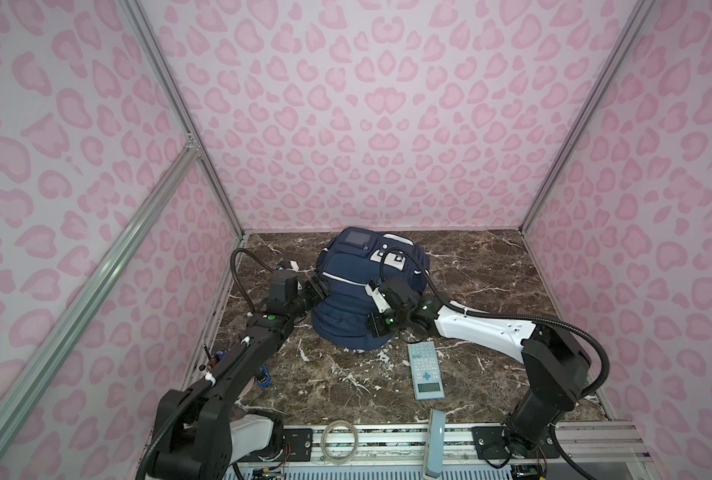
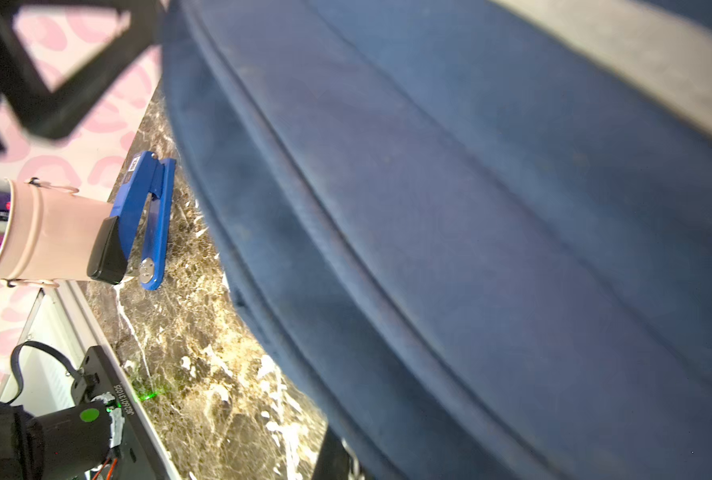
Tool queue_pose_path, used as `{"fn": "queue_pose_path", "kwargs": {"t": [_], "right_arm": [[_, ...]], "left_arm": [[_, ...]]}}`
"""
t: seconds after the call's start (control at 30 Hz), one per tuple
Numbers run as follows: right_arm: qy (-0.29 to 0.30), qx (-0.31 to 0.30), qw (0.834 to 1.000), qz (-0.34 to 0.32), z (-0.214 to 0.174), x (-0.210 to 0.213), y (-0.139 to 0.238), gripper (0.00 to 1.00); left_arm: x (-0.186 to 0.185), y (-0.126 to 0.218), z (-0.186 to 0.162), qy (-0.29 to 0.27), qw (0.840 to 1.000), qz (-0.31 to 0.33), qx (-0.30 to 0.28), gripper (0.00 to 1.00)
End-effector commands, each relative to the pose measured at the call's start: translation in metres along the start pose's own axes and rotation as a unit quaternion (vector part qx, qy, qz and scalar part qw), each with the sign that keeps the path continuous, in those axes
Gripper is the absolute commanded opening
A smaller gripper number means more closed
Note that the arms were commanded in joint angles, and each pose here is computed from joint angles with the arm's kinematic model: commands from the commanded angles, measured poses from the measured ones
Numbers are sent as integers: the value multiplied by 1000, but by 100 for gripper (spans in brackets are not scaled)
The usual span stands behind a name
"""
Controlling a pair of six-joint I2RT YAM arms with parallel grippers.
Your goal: Pack the student bag
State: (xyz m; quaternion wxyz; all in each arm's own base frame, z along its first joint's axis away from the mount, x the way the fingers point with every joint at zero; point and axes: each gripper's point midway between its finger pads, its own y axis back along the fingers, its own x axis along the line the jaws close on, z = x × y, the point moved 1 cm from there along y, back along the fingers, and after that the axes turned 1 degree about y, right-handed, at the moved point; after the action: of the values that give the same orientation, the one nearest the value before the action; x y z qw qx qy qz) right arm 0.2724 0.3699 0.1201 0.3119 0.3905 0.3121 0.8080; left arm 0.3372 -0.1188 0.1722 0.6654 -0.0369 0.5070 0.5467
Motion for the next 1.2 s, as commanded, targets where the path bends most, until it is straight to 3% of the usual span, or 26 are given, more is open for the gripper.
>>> {"fn": "queue_pose_path", "kwargs": {"t": [0.0, 0.07, 0.13, 0.23, 0.3, 0.33, 0.37, 0.43, 0.63, 0.93, 1.17], "right_arm": [[6, -25, 999, 24, 15, 20, -8, 0], [14, -21, 999, 24, 14, 26, -12, 0], [22, -20, 999, 31, 12, 33, -15, 0], [29, -21, 999, 36, 10, 40, -14, 0], [31, -22, 999, 36, 8, 41, -12, 0], [32, -19, 999, 33, 5, 39, -11, 0], [34, -18, 999, 24, 3, 35, -9, 0], [32, -12, 999, 1, -2, 20, -5, 0], [-12, 12, 999, -39, -18, -52, 15, 0], [-81, 1, 990, -115, -5, -169, 50, 0], [-84, -9, 986, -145, 17, -210, 51, 0]], "left_arm": [[-8, 11, -27, 53, 997, -48, 20, 79], [-21, 8, -44, 78, 992, -87, 42, 81], [-38, 1, -53, 68, 991, -108, 47, 81], [-42, -20, -61, 38, 995, -70, 56, 80], [-39, -33, -65, 42, 995, -67, 66, 63], [-37, -36, -65, 41, 995, -64, 66, 49], [-34, -38, -66, 37, 995, -57, 68, 29], [-33, -36, -66, 26, 996, -49, 70, 4], [-24, -17, -69, 6, 996, -41, 83, 3], [-16, -7, -77, -21, 987, -71, 142, 3], [-27, -8, -90, -70, 972, -105, 196, 4]]}}
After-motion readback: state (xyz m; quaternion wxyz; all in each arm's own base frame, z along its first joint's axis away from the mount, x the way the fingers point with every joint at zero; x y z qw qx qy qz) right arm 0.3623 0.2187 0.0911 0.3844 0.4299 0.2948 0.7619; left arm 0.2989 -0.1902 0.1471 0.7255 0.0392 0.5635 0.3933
